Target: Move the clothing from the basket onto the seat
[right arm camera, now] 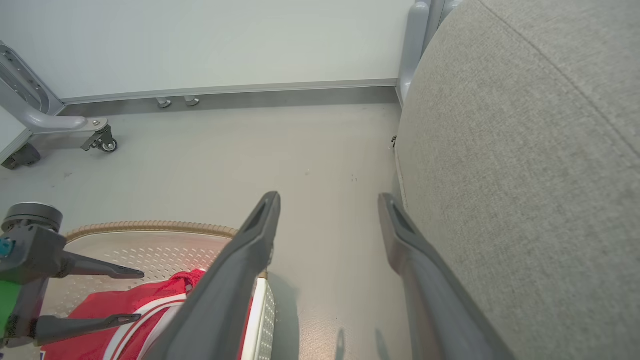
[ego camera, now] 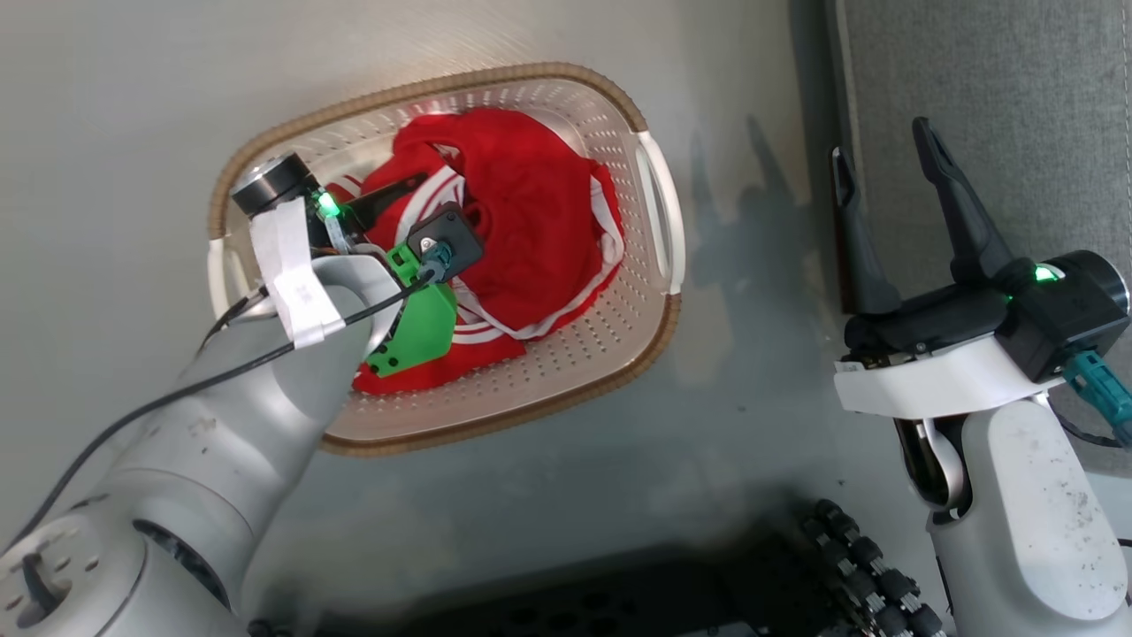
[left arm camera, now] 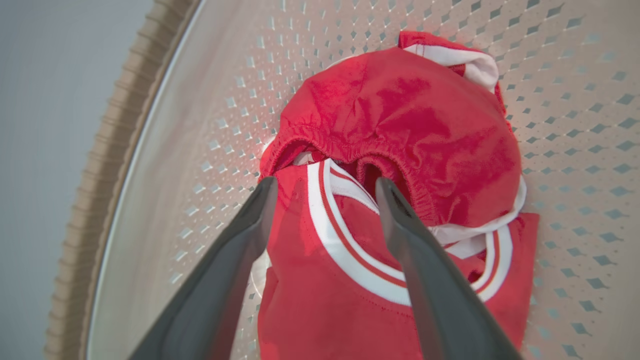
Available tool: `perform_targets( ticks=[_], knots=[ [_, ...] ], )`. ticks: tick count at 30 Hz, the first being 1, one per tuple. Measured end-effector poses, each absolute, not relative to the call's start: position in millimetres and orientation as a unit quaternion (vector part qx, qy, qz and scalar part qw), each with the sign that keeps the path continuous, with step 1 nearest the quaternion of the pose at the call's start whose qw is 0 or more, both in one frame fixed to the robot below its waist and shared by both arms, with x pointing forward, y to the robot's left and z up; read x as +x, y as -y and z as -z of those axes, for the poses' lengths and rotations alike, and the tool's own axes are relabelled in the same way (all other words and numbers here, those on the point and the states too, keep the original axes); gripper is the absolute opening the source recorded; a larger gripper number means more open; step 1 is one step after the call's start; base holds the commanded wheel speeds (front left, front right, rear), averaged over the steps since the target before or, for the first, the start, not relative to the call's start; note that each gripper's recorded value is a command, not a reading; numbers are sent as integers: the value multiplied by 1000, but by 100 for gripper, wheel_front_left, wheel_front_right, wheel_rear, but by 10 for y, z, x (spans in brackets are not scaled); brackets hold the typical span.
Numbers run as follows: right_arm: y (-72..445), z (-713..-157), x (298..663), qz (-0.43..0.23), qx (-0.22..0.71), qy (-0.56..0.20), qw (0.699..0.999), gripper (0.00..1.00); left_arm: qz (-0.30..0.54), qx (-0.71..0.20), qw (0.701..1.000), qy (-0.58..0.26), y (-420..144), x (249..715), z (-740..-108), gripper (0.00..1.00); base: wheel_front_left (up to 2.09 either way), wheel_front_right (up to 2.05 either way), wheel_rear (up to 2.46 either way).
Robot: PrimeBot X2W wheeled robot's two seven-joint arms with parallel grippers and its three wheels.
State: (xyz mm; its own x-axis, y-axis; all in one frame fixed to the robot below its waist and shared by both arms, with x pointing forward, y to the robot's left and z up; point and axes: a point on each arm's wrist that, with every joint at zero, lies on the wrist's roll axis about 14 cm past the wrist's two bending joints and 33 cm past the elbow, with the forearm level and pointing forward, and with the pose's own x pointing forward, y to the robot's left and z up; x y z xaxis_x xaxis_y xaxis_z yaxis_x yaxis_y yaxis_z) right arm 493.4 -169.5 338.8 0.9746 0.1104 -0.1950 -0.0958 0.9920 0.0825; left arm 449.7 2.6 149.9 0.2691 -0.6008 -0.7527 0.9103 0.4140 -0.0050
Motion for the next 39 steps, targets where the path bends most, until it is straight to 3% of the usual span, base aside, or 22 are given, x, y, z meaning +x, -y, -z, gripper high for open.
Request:
perform_targets(
  ticks=[12, 32, 33, 35, 39],
  knots=[
    [1867, -3055, 4872, -31, 34, -139, 989, 100, 482, 255, 721, -428, -145, 4469, -960, 100, 0, 0, 0],
    [1897, -2703, 4763, -22, 46, -180, 982, 100, 431, 328, 674, -502, -540, 4294, -448, 100, 0, 0, 0],
    [1892, -2688, 4761, -23, 47, -182, 982, 100, 431, 329, 671, -505, -553, 4279, -437, 60, 0, 0, 0],
    [1883, -2668, 4759, -24, 48, -183, 982, 100, 430, 330, 671, -506, -561, 4269, -425, 0, 0, 0, 0],
    [1878, -2653, 4760, -23, 49, -184, 981, 100, 431, 330, 671, -505, -553, 4259, -429, 0, 0, 0, 0]
  ],
)
